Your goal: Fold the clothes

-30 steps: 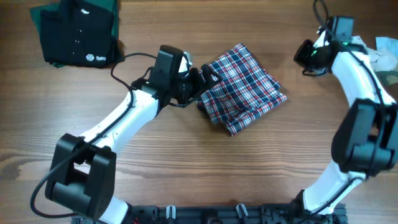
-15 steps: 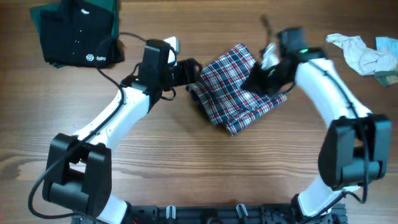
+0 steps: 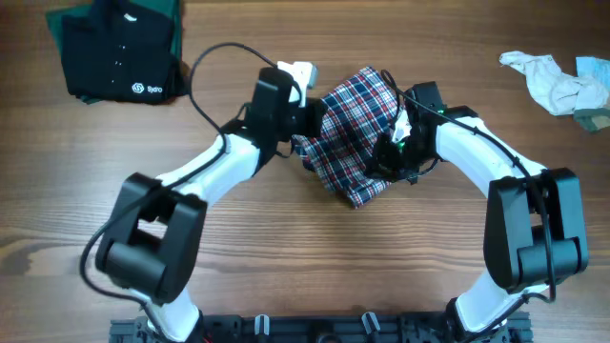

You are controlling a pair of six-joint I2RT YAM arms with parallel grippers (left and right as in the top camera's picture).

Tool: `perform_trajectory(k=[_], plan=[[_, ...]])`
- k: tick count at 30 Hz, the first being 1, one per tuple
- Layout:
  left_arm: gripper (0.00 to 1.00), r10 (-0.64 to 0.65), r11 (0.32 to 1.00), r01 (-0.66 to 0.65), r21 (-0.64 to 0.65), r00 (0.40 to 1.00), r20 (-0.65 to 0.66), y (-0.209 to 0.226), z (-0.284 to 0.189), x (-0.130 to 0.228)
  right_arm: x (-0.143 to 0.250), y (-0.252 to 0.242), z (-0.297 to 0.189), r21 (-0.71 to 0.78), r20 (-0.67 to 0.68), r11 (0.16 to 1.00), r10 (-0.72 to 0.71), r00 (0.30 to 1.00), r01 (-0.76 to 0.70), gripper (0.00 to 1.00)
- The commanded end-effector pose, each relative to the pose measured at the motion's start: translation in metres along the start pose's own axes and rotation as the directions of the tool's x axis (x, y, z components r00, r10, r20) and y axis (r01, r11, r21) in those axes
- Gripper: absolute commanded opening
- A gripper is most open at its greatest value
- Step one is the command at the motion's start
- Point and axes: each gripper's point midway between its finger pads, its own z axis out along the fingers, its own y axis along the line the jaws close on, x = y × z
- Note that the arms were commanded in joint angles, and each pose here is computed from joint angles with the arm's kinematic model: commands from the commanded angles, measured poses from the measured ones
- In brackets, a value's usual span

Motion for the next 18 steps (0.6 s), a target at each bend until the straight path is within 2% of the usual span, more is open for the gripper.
perform_trajectory(k=[1, 8, 12, 15, 18], plan=[[0.04, 0.013, 1.0, -0.011, 0.028, 0.998, -0.056, 0.0, 0.01, 0.017, -0.004, -0.017, 0.0, 0.08, 0.033, 0.996, 0.036, 0.999, -0.038, 0.04], [0.04, -0.034, 0.999, 0.032, -0.02, 0.995, -0.095, 0.028, 0.016, 0.029, -0.001, -0.018, 0.0, 0.086, 0.024, 0.995, 0.043, 0.999, -0.045, 0.04], [0.04, -0.096, 0.994, 0.101, 0.035, 0.989, -0.116, 0.037, 0.016, 0.031, 0.0, -0.019, 0.0, 0.088, 0.02, 0.995, 0.053, 0.998, -0.055, 0.04], [0.04, -0.141, 0.99, 0.14, -0.02, 0.975, -0.17, 0.055, 0.01, 0.043, 0.0, -0.019, 0.0, 0.089, 0.021, 0.995, 0.052, 0.998, -0.053, 0.04], [0.04, -0.131, 0.985, 0.097, -0.143, 0.96, -0.248, 0.08, 0.004, 0.069, -0.002, -0.02, 0.0, 0.096, 0.029, 0.994, 0.05, 0.998, -0.052, 0.04]])
